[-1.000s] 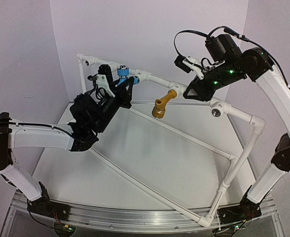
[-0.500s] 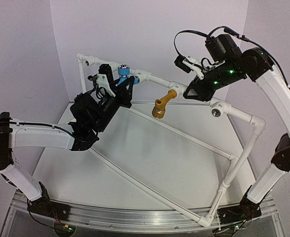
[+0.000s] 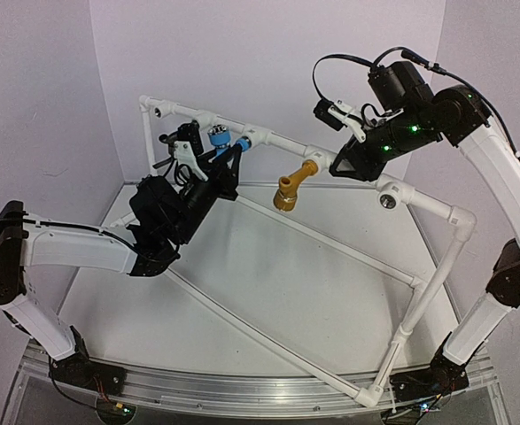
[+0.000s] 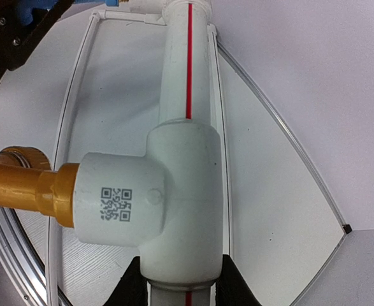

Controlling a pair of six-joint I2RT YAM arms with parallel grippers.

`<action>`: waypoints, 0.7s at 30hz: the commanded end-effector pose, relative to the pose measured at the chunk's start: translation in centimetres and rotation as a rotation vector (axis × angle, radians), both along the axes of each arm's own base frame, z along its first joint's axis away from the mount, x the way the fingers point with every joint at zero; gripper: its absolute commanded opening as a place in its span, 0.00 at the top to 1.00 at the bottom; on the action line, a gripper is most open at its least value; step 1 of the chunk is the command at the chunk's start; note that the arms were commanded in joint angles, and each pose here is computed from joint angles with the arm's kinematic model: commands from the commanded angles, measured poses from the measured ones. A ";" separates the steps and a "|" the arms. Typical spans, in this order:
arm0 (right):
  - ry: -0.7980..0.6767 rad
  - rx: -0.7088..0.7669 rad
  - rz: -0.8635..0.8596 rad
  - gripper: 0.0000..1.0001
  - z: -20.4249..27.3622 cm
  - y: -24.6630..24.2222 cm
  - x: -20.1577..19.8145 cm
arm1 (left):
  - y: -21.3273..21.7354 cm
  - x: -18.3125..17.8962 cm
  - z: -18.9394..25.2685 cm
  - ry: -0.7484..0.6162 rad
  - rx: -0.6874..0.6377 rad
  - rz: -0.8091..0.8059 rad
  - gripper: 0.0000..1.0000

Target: Install the water faucets

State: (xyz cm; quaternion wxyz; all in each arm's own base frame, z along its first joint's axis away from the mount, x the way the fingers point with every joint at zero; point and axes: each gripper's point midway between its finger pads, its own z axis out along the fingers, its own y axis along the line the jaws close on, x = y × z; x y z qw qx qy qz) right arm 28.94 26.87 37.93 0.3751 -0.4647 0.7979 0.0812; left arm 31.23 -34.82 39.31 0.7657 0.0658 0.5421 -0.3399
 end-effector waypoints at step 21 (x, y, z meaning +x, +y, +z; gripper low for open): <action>0.042 0.041 0.106 1.00 -0.5 2.0 -1.9 | -1.3 3.0 -3.0 0.296 0.112 -0.078 0.73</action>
